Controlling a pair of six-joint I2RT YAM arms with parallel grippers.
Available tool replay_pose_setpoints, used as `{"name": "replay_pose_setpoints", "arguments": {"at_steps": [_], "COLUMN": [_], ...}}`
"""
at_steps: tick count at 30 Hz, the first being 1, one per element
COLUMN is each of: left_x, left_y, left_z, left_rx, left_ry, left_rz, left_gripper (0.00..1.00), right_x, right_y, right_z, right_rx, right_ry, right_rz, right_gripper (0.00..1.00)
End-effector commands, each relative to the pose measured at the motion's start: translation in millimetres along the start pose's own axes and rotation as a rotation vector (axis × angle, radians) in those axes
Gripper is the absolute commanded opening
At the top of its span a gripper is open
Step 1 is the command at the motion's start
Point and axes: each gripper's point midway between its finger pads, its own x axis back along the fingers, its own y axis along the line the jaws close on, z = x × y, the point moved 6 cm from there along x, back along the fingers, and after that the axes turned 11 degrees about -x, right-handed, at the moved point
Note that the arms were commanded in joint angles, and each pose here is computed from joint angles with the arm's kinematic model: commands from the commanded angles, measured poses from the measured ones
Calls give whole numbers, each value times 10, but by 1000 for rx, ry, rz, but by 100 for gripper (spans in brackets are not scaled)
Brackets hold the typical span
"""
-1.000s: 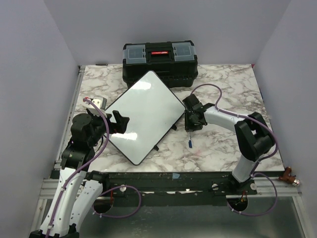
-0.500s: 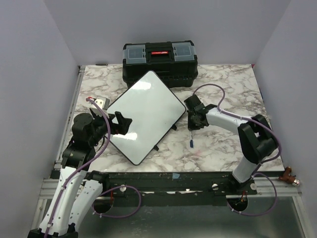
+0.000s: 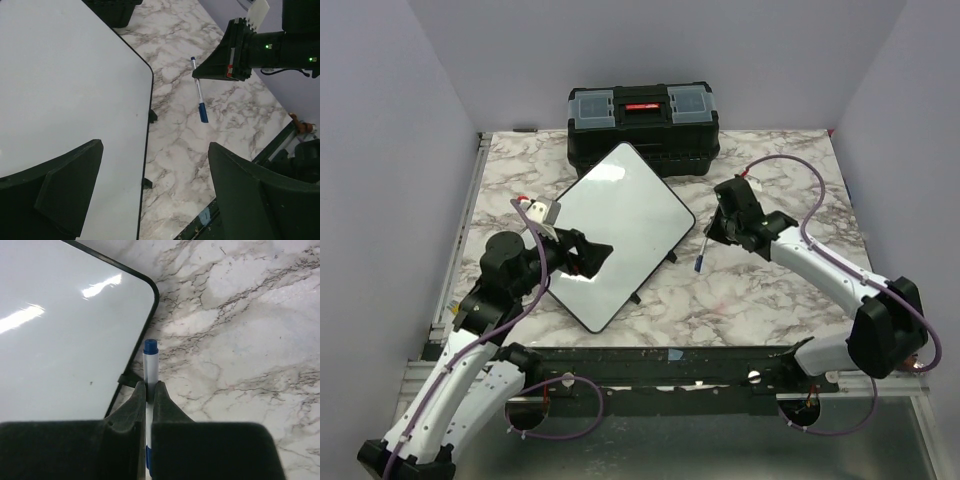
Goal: Write a sentence on the whiteboard
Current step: Pick up the whiteboard marker from the center of the board, then pass from the right arm to the left
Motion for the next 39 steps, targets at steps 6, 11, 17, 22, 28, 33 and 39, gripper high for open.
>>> {"name": "replay_pose_setpoints", "arguments": {"at_steps": [6,11,17,22,28,33,39], "left_x": [-402,-593,-786,-906,-1027,-1097,-1185], "left_y": [-371,-559,-733,-838,-900,-933,-951], "left_z": [-245,-310,-395,-453,-458,-453,-448], "left_rx": [150,163,190,179,183,195,206], "left_ry": [-179,-229,-312,-354,-359,-368,-364], "left_rz": [133,191,276,331,375,398,404], "left_gripper": [83,82,80,75,73,69,63], "right_x": [415,635,843,1004,1138,1157,1142], "right_y": [325,417,473,529,559,606,666], "right_z": [-288,-444,-555,-596,-644,-645,-638], "right_rx": [-346,-479,-624,-682,-736,-745,-750], "right_ry": [-111,-156,-177,-172,-173,-154,-127], "right_rz": [-160,-223,-286,-377,-438,-462,-482], "right_gripper": [1,1,1,1,1,1,1]}}
